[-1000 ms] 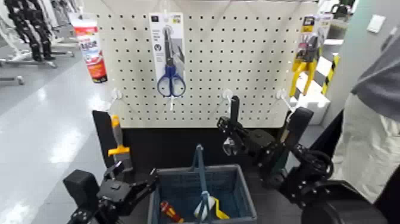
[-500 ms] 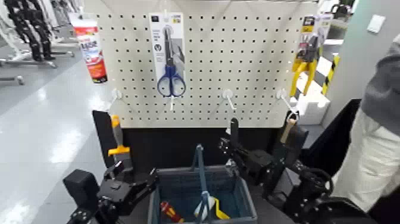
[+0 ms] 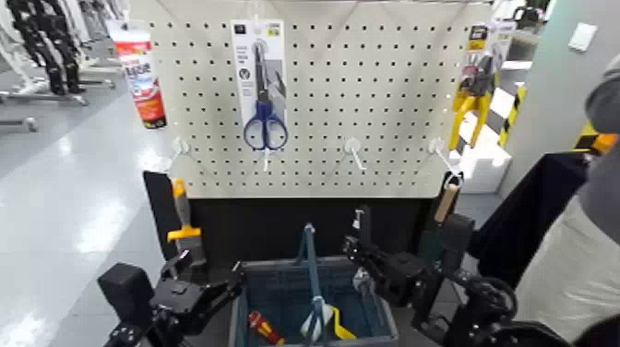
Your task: Put the black wrench into the crate.
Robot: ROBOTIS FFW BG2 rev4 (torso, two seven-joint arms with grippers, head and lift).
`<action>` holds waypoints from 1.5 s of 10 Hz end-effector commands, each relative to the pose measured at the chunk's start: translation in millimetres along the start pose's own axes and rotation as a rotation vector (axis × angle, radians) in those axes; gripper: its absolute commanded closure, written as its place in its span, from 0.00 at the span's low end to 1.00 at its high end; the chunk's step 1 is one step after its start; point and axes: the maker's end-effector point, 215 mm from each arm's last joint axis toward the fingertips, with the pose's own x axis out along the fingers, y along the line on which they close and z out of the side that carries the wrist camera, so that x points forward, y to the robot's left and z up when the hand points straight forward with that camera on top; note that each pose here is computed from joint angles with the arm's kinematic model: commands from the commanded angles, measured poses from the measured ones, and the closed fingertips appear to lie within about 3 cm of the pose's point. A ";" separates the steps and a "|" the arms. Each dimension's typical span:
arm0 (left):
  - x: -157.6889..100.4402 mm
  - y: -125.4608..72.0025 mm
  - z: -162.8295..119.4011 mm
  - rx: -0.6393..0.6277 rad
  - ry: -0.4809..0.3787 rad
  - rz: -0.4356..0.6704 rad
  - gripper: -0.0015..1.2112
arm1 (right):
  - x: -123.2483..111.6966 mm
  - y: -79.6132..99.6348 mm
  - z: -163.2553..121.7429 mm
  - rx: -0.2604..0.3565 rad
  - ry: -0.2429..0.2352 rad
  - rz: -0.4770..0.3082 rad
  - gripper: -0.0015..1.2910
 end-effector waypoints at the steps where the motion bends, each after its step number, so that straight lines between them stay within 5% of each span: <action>1: 0.6 -0.3 0.7 0.000 -0.001 -0.001 0.11 | -2.0 -11.9 -27.9 -0.001 0.058 -0.014 0.96; 6: 1.0 -1.6 0.9 -0.005 -0.003 -0.002 0.11 | -1.0 -28.6 -65.6 -0.011 0.128 -0.020 0.96; 14: 1.0 -1.6 0.9 -0.005 -0.003 -0.002 0.11 | 6.6 -34.6 -82.4 -0.029 0.181 -0.020 0.96; 15: 0.6 -0.4 0.9 -0.003 -0.002 -0.001 0.11 | 6.3 -35.7 -84.7 -0.014 0.186 -0.023 0.78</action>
